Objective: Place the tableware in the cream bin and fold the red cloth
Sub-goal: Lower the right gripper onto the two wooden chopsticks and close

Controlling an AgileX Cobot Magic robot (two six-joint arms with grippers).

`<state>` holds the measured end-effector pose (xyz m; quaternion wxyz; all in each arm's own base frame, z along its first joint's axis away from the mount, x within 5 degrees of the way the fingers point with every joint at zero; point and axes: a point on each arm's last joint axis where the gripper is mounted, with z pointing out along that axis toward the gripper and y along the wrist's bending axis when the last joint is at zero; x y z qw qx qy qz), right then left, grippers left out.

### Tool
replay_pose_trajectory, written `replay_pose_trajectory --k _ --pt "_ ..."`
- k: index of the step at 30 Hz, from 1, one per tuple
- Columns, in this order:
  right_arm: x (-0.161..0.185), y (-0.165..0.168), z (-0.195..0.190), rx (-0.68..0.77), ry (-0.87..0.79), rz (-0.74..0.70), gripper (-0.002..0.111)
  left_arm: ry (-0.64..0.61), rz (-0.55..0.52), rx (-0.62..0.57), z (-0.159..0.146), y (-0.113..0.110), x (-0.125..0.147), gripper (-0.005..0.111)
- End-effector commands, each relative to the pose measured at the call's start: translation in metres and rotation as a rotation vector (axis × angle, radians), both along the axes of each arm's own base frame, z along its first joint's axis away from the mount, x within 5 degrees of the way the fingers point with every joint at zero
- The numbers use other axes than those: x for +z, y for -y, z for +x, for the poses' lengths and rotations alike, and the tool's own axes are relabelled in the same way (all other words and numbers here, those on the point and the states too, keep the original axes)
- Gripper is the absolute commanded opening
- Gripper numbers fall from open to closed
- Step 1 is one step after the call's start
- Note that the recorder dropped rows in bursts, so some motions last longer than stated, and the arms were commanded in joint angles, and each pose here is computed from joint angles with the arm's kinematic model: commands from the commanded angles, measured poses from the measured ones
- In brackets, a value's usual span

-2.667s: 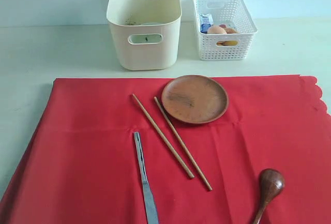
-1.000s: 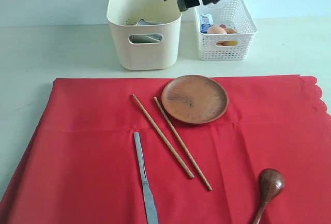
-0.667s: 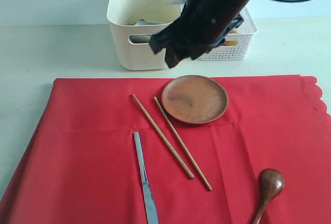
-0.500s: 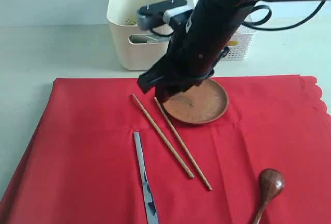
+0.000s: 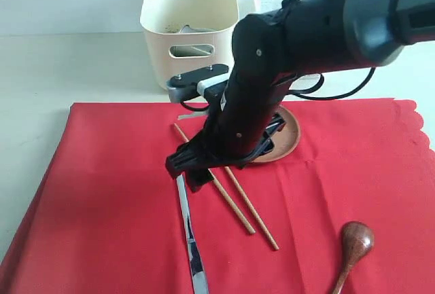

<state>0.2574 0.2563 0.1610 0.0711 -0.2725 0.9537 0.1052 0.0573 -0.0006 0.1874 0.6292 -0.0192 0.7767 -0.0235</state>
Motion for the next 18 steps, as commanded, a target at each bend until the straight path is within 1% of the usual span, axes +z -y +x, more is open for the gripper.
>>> replay_pose_trajectory --k 1,8,11,13,18 --pt "-0.019 -0.002 0.006 0.018 0.026 -0.034 0.075 0.000 -0.001 -0.007 0.000 0.000 0.000 0.001" --pt "-0.042 0.000 0.014 -0.007 0.063 -0.098 0.075 0.000 -0.001 -0.007 0.000 0.000 0.000 0.001" --pt "-0.050 0.000 0.014 0.003 0.054 -0.119 0.071 0.000 -0.001 -0.007 0.000 0.000 0.000 0.001" --pt "-0.052 0.000 0.014 0.003 0.050 -0.123 0.061 0.000 -0.001 -0.007 0.000 0.000 0.000 0.001" --pt "-0.052 0.001 0.014 0.001 0.049 -0.124 0.030 0.000 -0.001 -0.007 0.000 0.000 0.000 0.001"
